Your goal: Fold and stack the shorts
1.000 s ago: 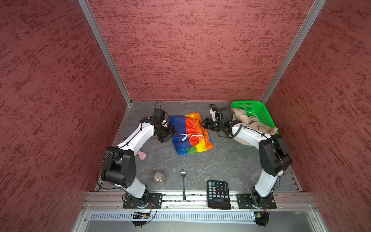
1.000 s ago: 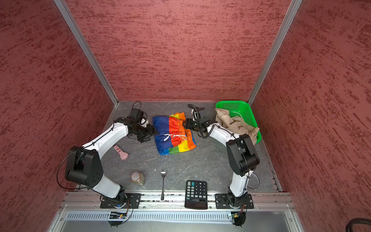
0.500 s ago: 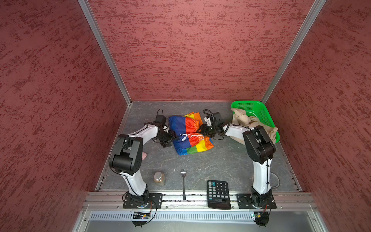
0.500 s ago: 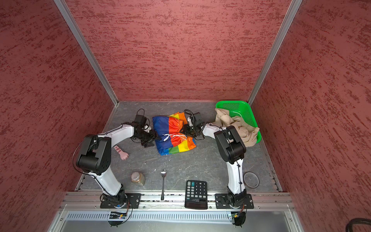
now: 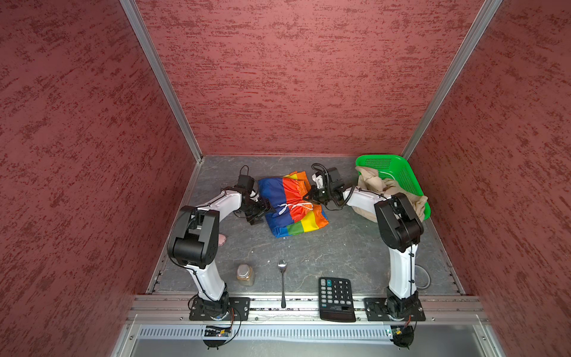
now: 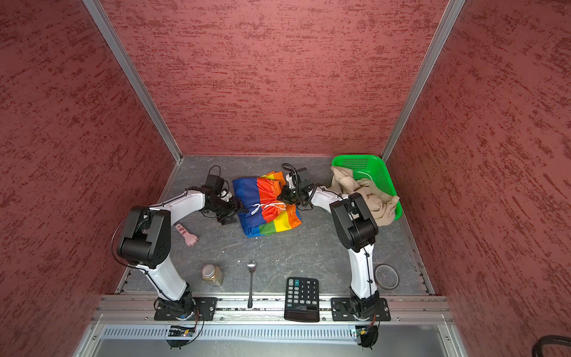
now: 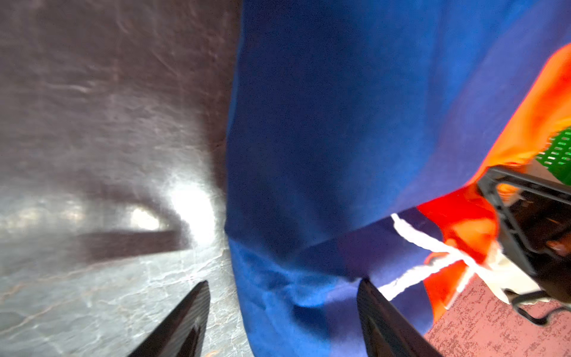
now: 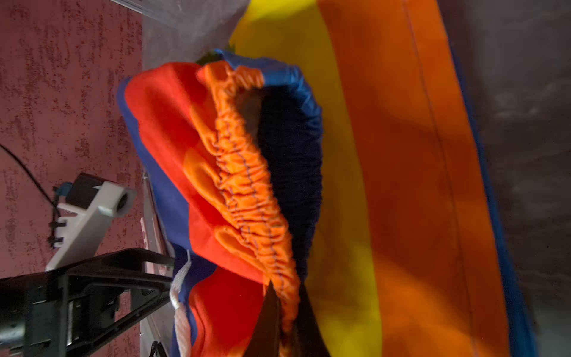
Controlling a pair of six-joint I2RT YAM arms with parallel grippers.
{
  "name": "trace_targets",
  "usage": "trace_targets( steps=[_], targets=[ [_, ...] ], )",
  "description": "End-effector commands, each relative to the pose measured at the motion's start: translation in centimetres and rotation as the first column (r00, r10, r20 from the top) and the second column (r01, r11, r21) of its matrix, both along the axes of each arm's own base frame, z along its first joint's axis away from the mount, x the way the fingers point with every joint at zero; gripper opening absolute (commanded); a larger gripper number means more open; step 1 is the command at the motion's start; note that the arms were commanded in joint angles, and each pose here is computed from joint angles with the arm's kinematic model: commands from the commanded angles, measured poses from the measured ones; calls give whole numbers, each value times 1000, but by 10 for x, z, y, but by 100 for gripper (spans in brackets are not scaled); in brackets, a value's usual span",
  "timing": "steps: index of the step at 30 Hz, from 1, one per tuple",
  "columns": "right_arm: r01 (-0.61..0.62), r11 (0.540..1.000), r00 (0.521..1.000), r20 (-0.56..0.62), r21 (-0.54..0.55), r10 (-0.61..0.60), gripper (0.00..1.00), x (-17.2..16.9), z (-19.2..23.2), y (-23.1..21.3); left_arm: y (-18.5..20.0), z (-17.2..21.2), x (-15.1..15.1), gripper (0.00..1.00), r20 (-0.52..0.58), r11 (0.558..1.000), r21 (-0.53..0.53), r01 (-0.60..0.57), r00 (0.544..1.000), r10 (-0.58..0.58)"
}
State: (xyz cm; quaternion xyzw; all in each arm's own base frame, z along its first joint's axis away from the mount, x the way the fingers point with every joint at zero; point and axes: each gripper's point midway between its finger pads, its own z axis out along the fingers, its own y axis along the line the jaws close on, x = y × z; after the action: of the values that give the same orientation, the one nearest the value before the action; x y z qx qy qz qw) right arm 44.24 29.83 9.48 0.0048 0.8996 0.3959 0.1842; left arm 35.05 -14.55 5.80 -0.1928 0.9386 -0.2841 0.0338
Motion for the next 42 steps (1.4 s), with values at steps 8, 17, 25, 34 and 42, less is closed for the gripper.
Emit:
trace_targets(
  steps=[8,17,25,34,42],
  targets=[
    [104,952,994,62,-287,-90,0,26,-18,-49,0,12,5,77,15,1000,10,6,1000,-6],
    [148,879,989,45,-453,-143,0,31,-77,-82,-1,17,5,77,13,999,43,18,1000,-19],
    [230,819,972,158,-525,-172,52,36,-47,-106,-21,55,38,51,131,997,70,38,990,-47],
    [295,881,917,368,-369,-153,53,5,90,-81,-44,99,122,29,268,1000,-14,10,963,-6],
    [-11,989,947,317,-146,57,7,-31,74,45,-64,57,157,19,244,996,-83,12,970,9]
  ],
)
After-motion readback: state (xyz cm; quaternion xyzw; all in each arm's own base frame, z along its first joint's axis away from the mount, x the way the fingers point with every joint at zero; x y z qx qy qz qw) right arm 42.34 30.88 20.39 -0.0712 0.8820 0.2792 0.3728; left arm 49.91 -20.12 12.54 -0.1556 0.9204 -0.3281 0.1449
